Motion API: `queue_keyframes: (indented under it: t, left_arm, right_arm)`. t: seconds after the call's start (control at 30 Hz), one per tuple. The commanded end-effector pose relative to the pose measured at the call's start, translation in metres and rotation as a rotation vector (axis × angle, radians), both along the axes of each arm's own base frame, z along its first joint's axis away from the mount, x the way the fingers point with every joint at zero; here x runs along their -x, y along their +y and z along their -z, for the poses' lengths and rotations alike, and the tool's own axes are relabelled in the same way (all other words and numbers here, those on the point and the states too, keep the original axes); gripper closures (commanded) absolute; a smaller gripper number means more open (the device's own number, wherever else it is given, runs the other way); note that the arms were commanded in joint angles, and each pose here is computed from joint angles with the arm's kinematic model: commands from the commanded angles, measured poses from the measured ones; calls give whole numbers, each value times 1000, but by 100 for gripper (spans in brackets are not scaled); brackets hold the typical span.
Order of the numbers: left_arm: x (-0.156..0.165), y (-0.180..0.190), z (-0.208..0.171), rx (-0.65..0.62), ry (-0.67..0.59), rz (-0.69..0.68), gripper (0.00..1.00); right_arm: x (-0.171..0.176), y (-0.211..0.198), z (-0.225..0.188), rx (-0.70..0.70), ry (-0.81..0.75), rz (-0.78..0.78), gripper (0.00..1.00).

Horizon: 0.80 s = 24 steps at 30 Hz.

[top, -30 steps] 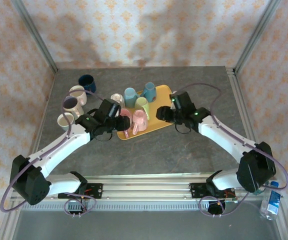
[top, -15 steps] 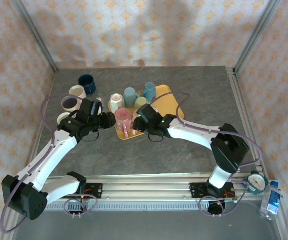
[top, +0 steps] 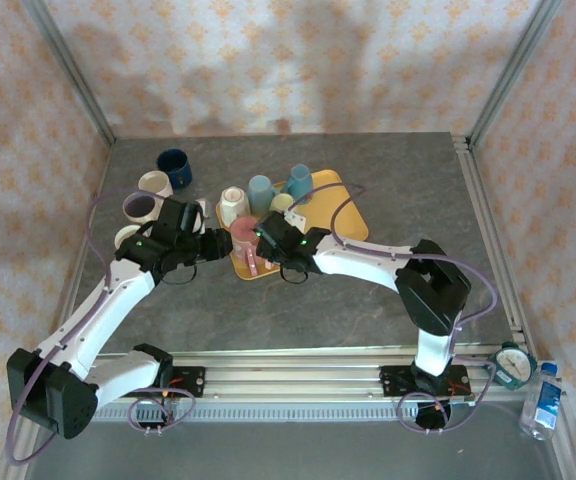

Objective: Turn the mug right side up

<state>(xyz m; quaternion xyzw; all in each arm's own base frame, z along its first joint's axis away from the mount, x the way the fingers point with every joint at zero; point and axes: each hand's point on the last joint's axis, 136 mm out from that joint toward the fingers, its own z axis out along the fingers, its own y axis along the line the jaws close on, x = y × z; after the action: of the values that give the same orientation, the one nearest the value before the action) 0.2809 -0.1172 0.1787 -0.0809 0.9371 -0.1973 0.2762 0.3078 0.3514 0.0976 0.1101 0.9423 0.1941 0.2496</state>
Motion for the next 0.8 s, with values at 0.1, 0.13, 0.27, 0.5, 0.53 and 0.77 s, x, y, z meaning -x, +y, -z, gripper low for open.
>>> queue_keyframes:
  t: [0.1,0.13,0.27,0.5,0.53,0.77]
  left_arm:
    - [-2,1,0,-3,-7,13,56]
    - [-3,0,2,-1,-5,12,56]
    - [-4,0,3,3,-1,8,56]
    - [-5,0,4,5,-2,5,56]
    - [-5,-1,5,5,-1,6,56]
    - [-4,0,5,7,-2,2,57]
  right_arm:
    - [-1,-22,6,123,-17,34,50]
    - [0,-25,6,131,-17,32,51]
    - [3,-37,6,163,-15,31,56]
    - [5,-53,2,202,-22,-29,66]
    - [5,-53,1,212,-23,-44,66]
    - [5,-45,6,246,3,-101,68]
